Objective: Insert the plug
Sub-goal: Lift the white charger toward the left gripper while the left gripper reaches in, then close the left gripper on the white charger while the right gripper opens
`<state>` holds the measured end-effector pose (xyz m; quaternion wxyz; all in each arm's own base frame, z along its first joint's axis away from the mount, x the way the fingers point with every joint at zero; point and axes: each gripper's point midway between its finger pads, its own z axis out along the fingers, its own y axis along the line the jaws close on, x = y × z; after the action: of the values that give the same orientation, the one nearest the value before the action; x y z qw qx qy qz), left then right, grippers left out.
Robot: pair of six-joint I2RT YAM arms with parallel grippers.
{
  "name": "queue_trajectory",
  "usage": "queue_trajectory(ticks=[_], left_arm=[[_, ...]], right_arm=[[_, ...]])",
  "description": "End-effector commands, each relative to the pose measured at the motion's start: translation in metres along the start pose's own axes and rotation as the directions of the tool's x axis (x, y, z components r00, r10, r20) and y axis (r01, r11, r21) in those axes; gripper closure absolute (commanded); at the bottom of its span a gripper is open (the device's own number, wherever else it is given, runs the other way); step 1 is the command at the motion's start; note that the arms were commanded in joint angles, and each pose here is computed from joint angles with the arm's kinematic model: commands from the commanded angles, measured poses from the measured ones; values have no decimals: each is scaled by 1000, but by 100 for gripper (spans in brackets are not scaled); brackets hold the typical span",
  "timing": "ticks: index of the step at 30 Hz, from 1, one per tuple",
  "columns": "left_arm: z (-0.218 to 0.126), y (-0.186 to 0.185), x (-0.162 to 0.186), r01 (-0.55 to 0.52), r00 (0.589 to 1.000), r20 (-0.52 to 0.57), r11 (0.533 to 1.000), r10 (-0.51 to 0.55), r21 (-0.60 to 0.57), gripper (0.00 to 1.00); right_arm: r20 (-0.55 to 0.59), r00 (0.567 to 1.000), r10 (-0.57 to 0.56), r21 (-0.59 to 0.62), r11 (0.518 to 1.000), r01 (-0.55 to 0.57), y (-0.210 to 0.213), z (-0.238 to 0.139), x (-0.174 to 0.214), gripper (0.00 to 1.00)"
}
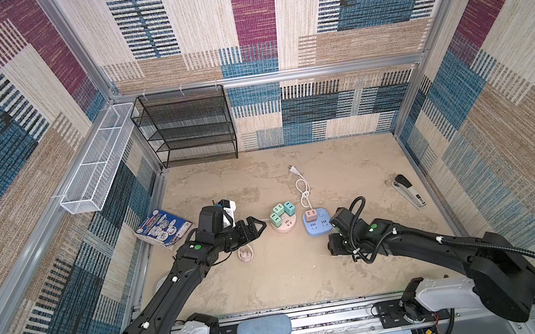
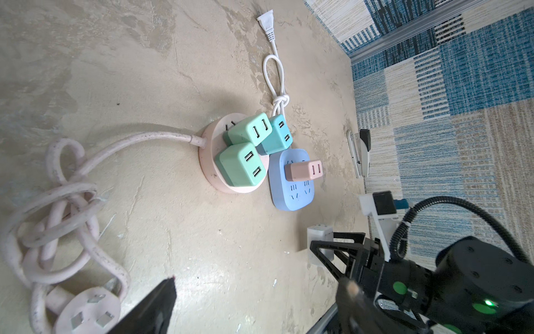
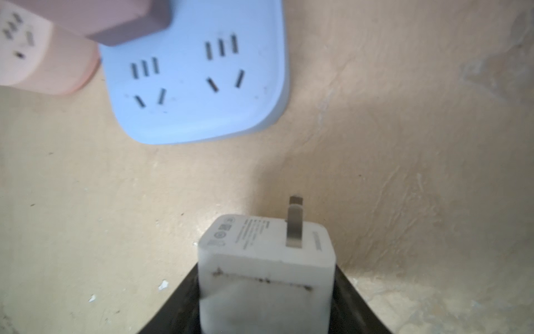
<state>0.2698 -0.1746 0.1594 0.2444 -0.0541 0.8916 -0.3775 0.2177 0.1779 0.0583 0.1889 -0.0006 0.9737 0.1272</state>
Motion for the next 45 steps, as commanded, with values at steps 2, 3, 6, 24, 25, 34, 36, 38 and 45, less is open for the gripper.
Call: queue_trajectory(ticks=[2, 3, 6, 24, 25, 34, 36, 38, 45], left_arm=[[-1, -4, 5, 7, 1000, -18, 1000, -7, 21, 11], [-1, -5, 5, 3, 1000, -20, 1000, -2, 24, 11], [-2, -8, 8, -9, 1000, -26, 999, 10, 38, 12], [-14, -59, 52, -171, 973, -119, 962, 199, 212, 18], [-13, -63, 54, -180, 969, -125, 958, 211, 222, 18], [-3, -80, 64, -210, 953, -157, 938, 259, 275, 19], [1, -83, 66, -206, 951, -166, 935, 260, 287, 20], [4, -86, 66, -203, 951, -167, 932, 261, 300, 21], [15, -94, 68, -188, 947, -193, 928, 259, 322, 27]], right_arm=[[123, 979, -161, -135, 975, 177, 40, -23, -18, 73], [156, 968, -197, -147, 964, 220, 48, -29, -20, 75], [233, 922, -308, -165, 922, 349, 73, -42, -22, 79], [432, 704, -563, -256, 672, 695, 158, -76, -24, 81], [434, 704, -563, -260, 670, 696, 160, -77, -25, 81], [438, 695, -570, -296, 639, 710, 173, -83, -23, 81], [439, 692, -572, -300, 633, 714, 175, -83, -22, 82], [434, 692, -577, -310, 626, 716, 177, -83, -20, 82], [423, 683, -596, -310, 613, 727, 181, -81, -15, 82]])
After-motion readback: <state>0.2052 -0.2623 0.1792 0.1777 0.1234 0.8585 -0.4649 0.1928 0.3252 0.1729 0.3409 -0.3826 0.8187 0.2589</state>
